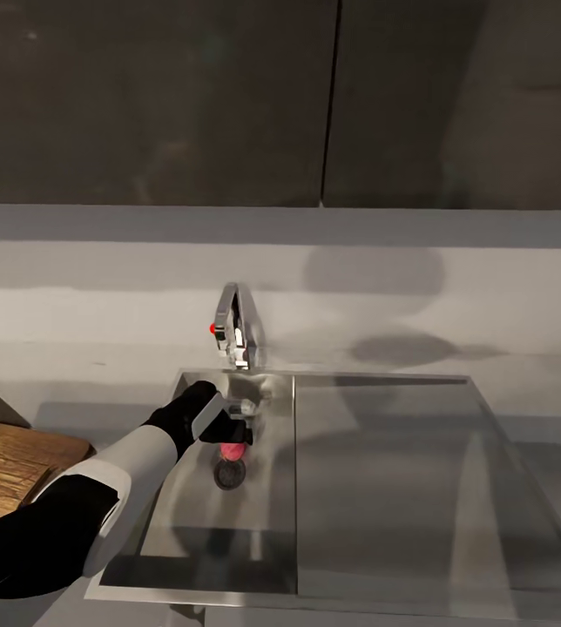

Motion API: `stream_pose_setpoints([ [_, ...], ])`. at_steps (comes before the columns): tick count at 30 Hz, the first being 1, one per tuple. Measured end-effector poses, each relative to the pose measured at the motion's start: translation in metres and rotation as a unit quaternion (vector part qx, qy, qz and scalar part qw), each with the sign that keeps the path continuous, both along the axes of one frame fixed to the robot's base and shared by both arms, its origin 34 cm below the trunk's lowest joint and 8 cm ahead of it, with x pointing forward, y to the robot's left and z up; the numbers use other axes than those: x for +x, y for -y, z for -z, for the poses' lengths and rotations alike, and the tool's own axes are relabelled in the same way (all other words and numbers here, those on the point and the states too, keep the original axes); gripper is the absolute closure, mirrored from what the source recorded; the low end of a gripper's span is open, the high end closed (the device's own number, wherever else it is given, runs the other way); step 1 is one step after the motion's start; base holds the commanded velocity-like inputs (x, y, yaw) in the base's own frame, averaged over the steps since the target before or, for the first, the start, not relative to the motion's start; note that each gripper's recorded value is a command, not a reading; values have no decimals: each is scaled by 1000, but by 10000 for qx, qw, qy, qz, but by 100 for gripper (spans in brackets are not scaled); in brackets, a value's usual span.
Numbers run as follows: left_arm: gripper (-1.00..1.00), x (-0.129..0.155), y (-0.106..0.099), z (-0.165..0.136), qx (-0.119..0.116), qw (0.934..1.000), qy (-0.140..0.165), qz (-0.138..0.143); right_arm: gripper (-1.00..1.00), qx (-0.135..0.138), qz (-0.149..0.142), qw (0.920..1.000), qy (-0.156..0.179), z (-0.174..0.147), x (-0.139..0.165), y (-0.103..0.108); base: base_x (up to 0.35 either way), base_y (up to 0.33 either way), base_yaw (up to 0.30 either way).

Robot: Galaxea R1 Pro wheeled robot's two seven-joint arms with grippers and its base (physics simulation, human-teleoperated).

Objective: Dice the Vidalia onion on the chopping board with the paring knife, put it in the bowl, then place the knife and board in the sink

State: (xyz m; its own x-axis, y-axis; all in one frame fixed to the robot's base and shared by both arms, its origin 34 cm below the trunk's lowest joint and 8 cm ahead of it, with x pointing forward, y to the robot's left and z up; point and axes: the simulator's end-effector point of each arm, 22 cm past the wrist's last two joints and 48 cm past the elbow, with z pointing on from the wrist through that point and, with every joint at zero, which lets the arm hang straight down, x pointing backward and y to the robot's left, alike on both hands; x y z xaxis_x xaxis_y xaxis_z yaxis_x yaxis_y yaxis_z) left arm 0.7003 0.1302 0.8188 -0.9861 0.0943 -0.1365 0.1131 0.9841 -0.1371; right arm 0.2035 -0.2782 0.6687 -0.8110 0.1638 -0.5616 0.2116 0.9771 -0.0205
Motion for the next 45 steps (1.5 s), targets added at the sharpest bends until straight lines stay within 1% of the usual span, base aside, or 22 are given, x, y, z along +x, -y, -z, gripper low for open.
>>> stream_pose_setpoints([
  [12,-100,-2,0,8,9,10000,-64,3,-100,1,5,10000,-70,1,-5,0,0,0,0],
  [13,100,-2,0,8,10,10000,-65,3,-100,1,5,10000,-72,1,-5,0,0,0,0],
  [27,100,-3,1,8,-17,10000,-70,-13,-100,-6,11,10000,-74,1,-5,0,0,0,0],
  [29,100,-2,0,8,8,10000,-60,1,-100,-5,10,10000,-68,1,-5,0,0,0,0],
  [45,100,3,1,-8,-6,10000,71,3,-100,-6,7,10000,54,-1,3,0,0,0,0],
])
